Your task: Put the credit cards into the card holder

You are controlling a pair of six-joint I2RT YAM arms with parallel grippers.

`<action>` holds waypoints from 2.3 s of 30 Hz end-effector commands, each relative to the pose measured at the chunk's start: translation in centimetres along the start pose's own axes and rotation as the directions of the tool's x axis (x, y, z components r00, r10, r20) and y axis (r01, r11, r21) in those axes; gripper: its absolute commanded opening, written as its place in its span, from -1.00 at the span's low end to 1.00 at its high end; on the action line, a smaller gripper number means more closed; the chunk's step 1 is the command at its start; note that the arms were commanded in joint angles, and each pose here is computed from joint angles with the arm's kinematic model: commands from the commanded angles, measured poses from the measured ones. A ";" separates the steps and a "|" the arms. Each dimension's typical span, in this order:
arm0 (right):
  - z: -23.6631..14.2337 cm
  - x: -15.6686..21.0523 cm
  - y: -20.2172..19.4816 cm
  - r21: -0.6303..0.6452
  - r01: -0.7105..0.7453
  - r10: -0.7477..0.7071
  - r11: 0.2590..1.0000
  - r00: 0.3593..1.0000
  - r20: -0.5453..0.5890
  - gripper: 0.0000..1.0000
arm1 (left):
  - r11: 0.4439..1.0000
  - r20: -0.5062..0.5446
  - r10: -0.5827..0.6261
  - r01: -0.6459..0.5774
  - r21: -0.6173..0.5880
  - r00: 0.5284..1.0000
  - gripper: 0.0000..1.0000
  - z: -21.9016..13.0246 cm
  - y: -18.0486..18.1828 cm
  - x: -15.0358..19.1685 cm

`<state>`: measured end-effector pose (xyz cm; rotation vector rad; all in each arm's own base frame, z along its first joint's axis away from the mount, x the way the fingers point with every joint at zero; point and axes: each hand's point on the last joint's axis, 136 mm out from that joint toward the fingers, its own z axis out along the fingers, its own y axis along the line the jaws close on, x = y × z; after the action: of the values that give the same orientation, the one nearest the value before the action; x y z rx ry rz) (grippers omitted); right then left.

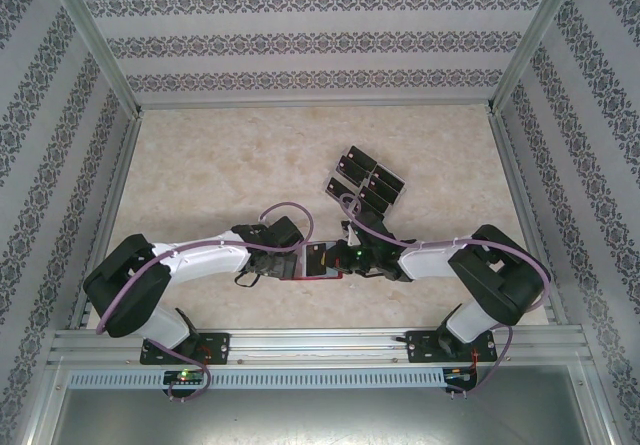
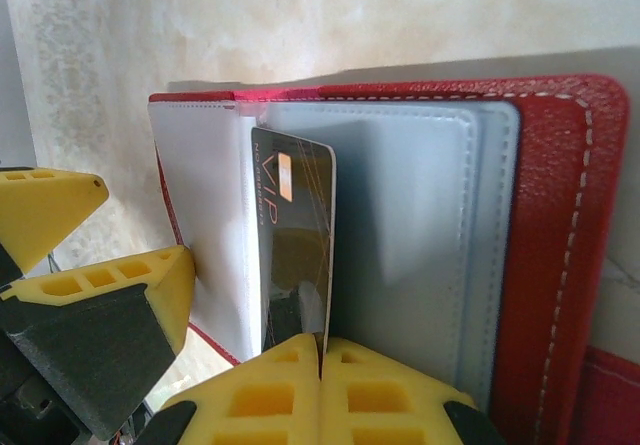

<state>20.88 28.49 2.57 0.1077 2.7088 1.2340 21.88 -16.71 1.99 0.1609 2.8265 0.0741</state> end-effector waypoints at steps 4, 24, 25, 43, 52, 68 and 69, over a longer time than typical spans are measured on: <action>0.6 1.9 -2.4 0.088 -0.019 0.025 0.996 0.997 -0.072 -1.00 | 0.991 -0.085 0.031 -0.042 -0.124 0.996 1.00 1.0 2.9 3.0; 1.7 1.1 -1.8 0.076 -0.030 0.035 0.997 0.997 -0.067 -1.00 | 0.992 -0.090 0.029 -0.040 -0.117 0.996 1.00 1.2 2.7 3.1; 1.7 1.1 -1.8 0.077 -0.031 0.036 0.997 0.997 -0.067 -1.00 | 0.992 -0.088 0.030 -0.040 -0.116 0.996 1.00 1.1 2.7 3.1; 1.2 0.4 -2.5 0.105 -0.063 0.064 0.992 0.998 -0.011 -1.00 | 0.993 -0.092 0.031 -0.041 -0.111 0.995 1.00 1.2 2.6 3.2; 0.7 -0.3 -2.7 0.105 -0.072 0.071 0.992 0.997 0.012 -1.00 | 0.993 -0.093 0.029 -0.039 -0.110 0.995 1.00 1.2 2.6 3.3; 1.5 0.5 -2.3 0.098 -0.061 0.063 0.993 0.998 -0.016 -1.00 | 0.994 -0.092 0.030 -0.040 -0.104 0.995 1.00 1.3 2.4 3.2; 1.5 0.5 -2.2 0.097 -0.060 0.062 0.993 0.998 -0.016 -1.00 | 0.994 -0.091 0.029 -0.038 -0.103 0.995 1.00 1.3 2.4 3.2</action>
<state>21.35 29.34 2.21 0.1403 2.7288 1.2447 21.86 -16.81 1.86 0.1503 2.8261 0.0620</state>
